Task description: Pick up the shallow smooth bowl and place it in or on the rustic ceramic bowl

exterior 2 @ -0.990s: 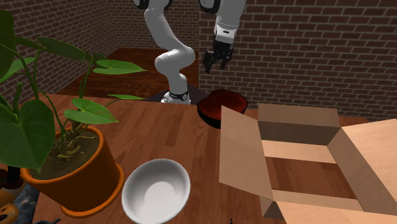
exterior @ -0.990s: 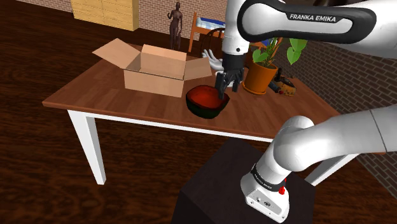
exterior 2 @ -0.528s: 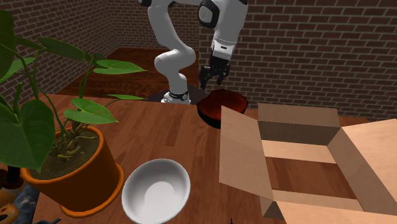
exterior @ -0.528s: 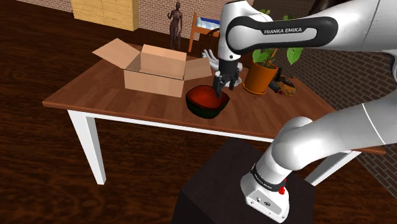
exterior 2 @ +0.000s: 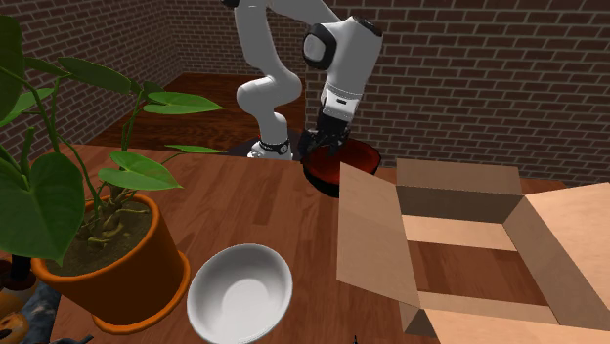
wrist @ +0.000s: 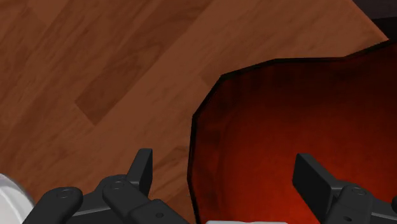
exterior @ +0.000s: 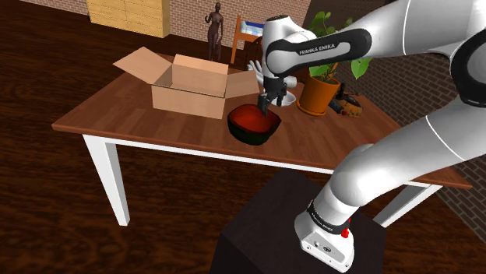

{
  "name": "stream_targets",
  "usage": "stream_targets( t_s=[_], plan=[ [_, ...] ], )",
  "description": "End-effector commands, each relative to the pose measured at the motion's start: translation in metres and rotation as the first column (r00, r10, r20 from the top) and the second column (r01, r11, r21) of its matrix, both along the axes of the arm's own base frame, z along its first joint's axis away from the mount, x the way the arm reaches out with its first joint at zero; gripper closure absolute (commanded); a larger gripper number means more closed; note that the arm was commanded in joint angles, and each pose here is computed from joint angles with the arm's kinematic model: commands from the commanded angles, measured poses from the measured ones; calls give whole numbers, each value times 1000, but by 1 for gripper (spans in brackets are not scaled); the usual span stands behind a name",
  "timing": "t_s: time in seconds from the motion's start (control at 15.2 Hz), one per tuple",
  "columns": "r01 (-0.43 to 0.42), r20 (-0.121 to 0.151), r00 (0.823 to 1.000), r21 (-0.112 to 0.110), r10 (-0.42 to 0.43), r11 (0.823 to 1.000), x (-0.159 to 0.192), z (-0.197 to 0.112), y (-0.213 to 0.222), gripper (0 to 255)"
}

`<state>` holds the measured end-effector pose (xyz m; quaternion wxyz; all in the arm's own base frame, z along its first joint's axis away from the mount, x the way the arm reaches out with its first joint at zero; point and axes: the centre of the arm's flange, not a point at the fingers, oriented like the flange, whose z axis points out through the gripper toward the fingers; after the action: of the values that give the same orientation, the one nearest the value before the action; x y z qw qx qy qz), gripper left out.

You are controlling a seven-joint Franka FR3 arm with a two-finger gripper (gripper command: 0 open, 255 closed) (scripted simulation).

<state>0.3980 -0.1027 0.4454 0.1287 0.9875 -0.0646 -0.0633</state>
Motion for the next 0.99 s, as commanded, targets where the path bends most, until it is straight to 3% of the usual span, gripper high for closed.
stream_targets(
  t_s=[0.0, 0.92],
  plan=[
    [-2, 6, 1000, -29, 2, 1000, 14, -11, -20, 0],
    [-1, 44, 999, -219, 11, 976, 100, -54, -149, 0]
  ],
)
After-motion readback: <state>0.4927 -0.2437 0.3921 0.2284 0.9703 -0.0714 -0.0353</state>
